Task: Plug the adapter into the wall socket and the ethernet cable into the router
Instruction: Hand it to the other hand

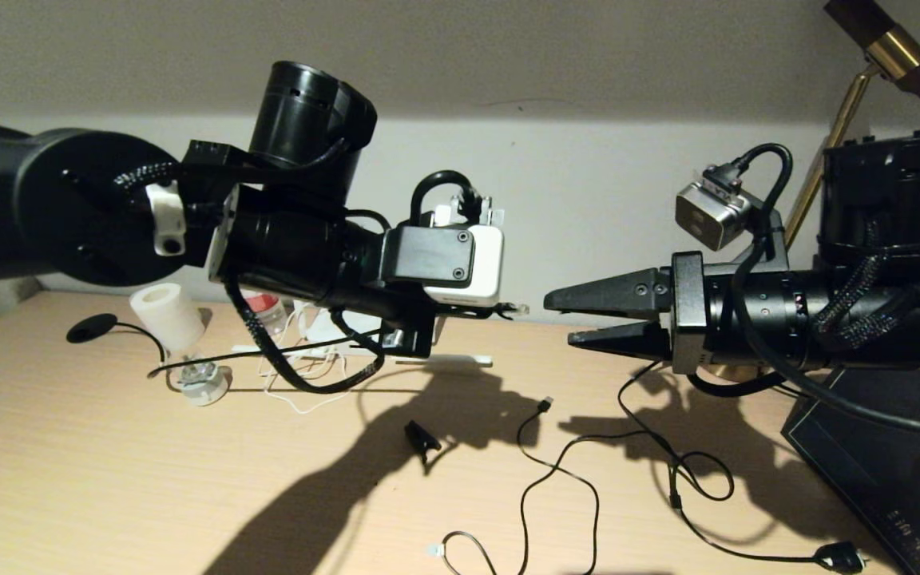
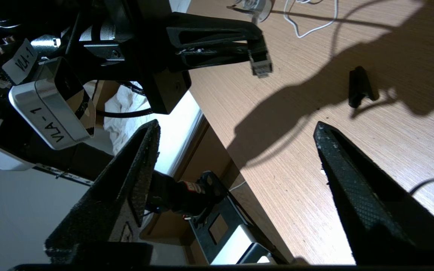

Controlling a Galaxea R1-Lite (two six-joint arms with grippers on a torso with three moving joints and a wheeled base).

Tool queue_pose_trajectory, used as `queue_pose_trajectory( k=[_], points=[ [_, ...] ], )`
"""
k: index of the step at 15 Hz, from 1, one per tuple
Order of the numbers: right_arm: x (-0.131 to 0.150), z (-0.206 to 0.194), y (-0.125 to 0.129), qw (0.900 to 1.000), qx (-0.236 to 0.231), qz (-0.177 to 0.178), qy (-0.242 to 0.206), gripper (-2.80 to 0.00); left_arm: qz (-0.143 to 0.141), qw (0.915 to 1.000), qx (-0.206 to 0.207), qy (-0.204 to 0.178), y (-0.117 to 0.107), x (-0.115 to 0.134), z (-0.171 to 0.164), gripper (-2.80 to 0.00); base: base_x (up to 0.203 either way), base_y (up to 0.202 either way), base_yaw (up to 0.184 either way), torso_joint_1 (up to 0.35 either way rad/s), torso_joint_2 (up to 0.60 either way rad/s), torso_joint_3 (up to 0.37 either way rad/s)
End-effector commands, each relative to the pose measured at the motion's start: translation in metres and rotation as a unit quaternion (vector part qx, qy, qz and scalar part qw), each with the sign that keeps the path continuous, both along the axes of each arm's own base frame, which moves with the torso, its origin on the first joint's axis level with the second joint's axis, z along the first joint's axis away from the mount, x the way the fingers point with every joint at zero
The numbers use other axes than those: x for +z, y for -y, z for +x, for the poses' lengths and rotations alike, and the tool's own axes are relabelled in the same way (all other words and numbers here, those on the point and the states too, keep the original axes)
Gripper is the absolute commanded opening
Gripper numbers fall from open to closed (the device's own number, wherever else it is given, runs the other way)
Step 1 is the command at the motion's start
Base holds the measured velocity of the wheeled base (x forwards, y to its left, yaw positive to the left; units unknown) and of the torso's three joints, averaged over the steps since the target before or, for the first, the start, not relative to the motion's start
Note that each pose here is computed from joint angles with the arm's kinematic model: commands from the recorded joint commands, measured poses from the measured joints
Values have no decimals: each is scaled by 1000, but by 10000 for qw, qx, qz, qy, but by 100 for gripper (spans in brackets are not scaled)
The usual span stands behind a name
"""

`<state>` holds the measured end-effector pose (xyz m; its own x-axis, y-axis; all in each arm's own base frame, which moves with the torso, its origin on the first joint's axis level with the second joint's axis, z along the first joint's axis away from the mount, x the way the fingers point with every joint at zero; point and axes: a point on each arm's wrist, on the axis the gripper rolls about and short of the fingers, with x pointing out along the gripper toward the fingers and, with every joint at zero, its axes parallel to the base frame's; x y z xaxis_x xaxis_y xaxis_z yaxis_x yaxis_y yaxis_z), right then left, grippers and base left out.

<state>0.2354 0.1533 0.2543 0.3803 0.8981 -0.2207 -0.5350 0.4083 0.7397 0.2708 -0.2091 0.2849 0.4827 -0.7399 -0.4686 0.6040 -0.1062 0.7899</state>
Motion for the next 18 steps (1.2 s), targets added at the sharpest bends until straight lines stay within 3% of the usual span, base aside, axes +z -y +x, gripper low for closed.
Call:
queue_pose_trajectory(
  k=[1,18],
  points=[
    [-3,9,-12,9999,87,-25,-56,0,9,10000,-29,26,-1,1,-2,-280,0,0,0,0,0,0],
    [-11,21,-26,9993,133,251,250,0,-156,9995,-222,166,-2,12,-12,-280,0,0,0,0,0,0]
  ],
)
